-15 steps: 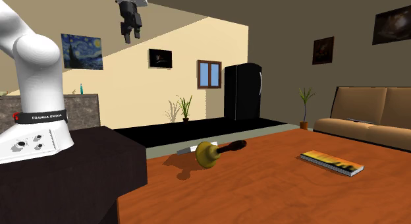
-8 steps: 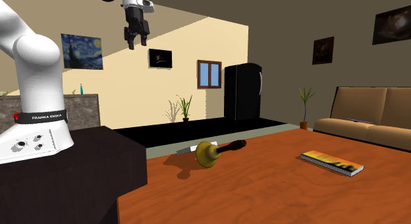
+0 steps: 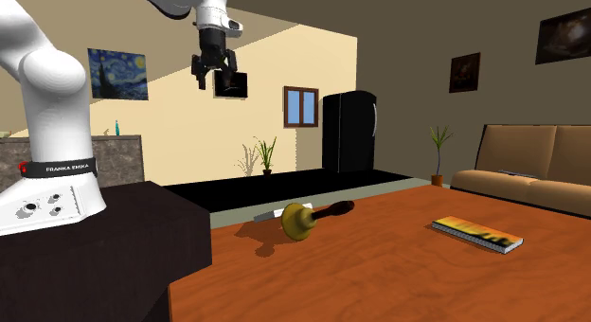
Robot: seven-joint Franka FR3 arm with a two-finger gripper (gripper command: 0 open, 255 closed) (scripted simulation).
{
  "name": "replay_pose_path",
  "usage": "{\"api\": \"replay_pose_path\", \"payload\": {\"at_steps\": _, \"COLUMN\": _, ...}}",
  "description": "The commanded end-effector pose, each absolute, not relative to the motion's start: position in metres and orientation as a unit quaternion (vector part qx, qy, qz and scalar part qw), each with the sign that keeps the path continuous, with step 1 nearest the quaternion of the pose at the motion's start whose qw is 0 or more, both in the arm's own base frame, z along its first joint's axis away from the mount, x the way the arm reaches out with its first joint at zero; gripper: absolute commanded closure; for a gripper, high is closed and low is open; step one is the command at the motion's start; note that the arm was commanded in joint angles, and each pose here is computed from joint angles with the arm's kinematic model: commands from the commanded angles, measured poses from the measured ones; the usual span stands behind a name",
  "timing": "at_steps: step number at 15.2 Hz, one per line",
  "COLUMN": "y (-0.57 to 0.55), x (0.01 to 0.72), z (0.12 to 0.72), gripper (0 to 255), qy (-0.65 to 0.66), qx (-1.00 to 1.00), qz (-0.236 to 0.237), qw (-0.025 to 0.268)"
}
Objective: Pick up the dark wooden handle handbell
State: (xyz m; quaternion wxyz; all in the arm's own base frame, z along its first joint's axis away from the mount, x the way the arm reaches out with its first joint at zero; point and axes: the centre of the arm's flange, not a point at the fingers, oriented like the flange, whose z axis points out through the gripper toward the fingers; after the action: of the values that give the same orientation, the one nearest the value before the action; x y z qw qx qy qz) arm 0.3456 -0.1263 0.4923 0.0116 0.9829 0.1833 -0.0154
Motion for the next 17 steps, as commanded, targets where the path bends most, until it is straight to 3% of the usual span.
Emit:
{"api": "replay_pose_path", "payload": {"at_steps": 1, "y": -0.149, "x": 0.351, "z": 0.477, "gripper": 0, "qy": 0.209, "qx": 0.978, "qz": -0.021, "qw": 0.007}}
{"api": "replay_pose_path", "payload": {"at_steps": 17, "y": -0.295, "x": 0.424, "z": 0.33, "gripper": 0, "qy": 0.391, "qx": 0.918, "qz": -0.066, "qw": -0.03}}
